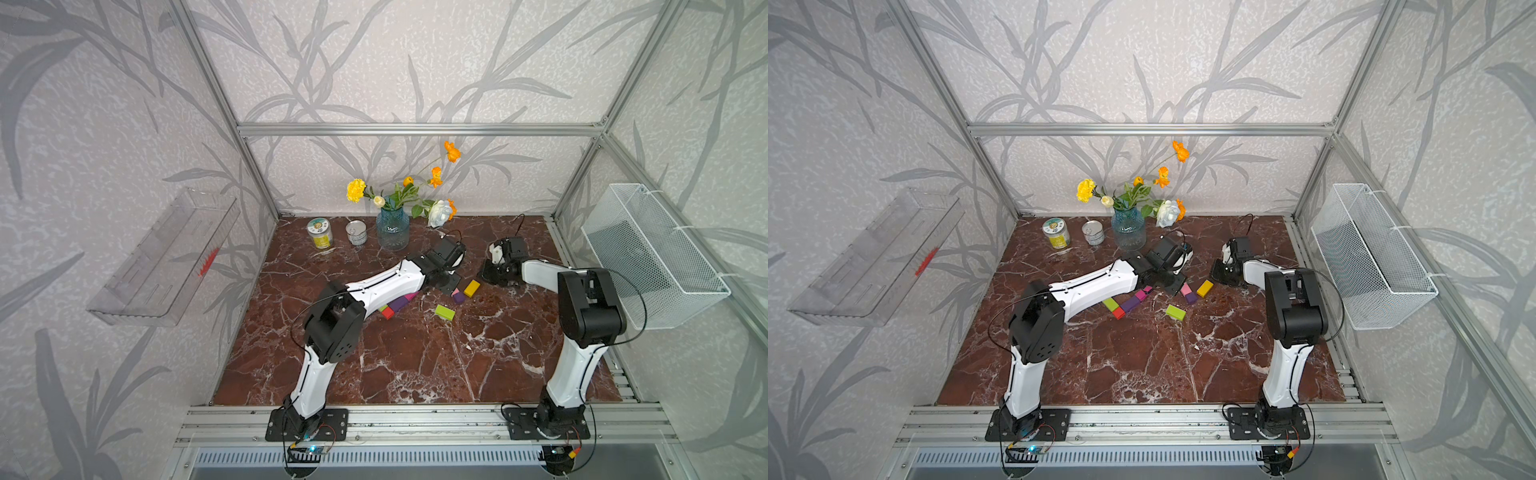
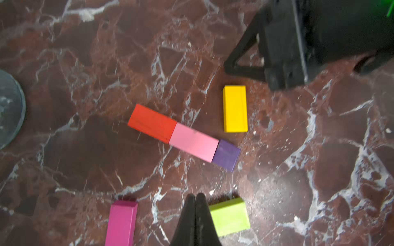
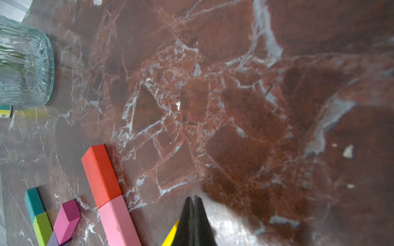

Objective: Assemble the letter v with building blocks
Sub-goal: Assemble the building block at the center of the board.

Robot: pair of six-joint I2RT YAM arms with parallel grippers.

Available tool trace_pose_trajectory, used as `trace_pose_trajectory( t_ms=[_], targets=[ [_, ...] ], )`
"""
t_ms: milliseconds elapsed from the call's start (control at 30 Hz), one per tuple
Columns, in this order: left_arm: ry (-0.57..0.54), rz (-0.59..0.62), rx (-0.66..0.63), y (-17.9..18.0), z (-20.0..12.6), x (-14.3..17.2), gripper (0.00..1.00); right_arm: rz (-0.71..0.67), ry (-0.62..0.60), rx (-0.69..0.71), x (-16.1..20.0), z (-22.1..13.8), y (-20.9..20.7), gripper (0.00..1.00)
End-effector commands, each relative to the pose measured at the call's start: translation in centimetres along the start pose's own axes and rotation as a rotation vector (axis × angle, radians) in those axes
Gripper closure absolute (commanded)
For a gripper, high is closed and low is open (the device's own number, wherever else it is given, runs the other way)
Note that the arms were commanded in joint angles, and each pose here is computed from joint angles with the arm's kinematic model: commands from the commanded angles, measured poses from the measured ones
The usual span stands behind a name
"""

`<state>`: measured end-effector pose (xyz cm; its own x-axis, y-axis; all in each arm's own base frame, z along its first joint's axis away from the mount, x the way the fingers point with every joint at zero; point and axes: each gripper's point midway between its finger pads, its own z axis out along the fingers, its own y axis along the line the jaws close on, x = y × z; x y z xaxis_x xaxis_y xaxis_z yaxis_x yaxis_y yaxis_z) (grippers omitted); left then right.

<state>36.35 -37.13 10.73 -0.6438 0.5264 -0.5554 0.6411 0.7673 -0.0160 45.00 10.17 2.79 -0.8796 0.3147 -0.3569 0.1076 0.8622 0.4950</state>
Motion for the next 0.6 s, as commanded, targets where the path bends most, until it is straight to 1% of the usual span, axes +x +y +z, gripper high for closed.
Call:
trace_pose_trajectory(
  t_ms=[0, 133, 267, 567],
  targets=[
    [-0.017, -0.005, -0.008, 0.4, -0.8, 1.5, 1.00, 0.007, 0.027, -0.015, 0.1, 0.4, 0.0, 1.00],
    [-0.030, -0.041, 0.066, -0.6, -0.3, 2.9, 1.00, 0.013, 0.034, -0.007, 0.5, 0.3, -0.2, 1.00],
    [0.002, -0.055, 0.113, -1.6, 1.1, 3.4, 1.00, 0.012, 0.047, -0.001, 1.0, 0.2, -0.4, 1.00],
    [0.081, -0.071, 0.099, -1.2, 3.7, 4.2, 1.00, 0.019, 0.057, -0.003, 2.2, -0.6, -0.5, 1.00]
  ],
)
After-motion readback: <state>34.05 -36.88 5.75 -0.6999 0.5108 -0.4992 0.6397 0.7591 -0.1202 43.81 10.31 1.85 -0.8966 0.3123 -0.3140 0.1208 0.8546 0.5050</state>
